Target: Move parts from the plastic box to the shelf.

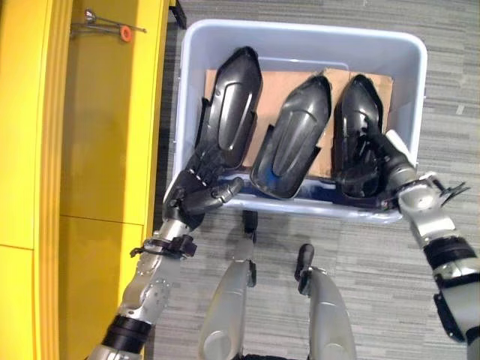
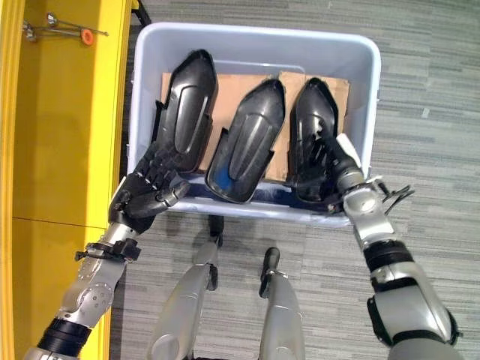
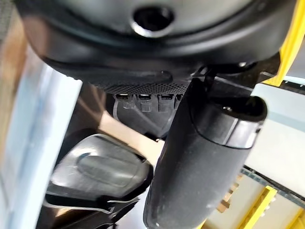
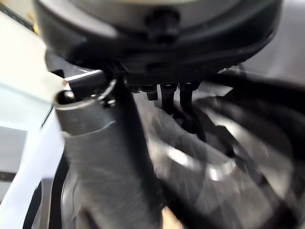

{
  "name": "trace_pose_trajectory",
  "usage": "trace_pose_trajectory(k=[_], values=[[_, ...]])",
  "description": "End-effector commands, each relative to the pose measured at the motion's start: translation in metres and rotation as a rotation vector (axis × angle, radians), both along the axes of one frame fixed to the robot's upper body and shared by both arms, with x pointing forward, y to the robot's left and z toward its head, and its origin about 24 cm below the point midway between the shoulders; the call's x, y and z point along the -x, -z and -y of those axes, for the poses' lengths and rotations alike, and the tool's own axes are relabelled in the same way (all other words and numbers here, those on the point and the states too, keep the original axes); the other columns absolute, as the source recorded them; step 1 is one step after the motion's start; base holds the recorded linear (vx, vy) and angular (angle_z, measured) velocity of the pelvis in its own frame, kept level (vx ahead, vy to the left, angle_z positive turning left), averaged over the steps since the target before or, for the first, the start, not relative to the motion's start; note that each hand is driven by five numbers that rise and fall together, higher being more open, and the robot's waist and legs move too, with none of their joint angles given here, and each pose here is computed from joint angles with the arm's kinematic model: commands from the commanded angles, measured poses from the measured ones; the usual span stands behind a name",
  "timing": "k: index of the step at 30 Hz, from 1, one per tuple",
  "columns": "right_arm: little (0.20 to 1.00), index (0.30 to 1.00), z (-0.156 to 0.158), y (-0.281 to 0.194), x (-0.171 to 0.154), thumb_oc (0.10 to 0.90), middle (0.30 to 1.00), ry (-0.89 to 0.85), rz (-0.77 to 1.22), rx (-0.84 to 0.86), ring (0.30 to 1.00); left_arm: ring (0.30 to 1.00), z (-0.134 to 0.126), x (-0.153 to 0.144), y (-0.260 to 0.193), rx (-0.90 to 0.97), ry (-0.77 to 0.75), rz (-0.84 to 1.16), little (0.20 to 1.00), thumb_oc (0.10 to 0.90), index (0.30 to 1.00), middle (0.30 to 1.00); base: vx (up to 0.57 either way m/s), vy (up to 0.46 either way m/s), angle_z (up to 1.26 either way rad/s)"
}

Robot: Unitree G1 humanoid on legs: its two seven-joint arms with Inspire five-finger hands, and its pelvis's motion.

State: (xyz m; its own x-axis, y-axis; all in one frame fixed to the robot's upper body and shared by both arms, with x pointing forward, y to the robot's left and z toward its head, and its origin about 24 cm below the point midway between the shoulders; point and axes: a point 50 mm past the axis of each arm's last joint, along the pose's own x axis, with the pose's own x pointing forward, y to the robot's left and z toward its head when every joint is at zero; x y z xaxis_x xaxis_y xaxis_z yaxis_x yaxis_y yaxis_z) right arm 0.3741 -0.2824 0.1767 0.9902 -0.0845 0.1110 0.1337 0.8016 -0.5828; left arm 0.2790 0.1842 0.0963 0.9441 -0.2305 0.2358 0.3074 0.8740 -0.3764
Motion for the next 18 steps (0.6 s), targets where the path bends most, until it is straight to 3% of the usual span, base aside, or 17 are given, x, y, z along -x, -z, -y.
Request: trace_pose_trajectory(k=[1, 18], values=[[1.000, 1.000, 0.029, -0.009, 0.002, 0.900, 1.000, 0.140, -0.053, 0.103, 1.000, 1.000, 0.018, 0.004, -0.039, 0.043, 0.141, 0.218, 1.000, 0.900, 1.000, 1.000, 0.00, 0.000, 0.00], [1.000, 1.000, -0.004, -0.077, -0.006, 0.900, 1.000, 0.018, 0.160, 0.202, 1.000, 1.000, 0.021, 0.014, -0.028, 0.039, 0.203, 0.176, 1.000, 0.900, 1.000, 1.000, 0.01, 0.000, -0.02]])
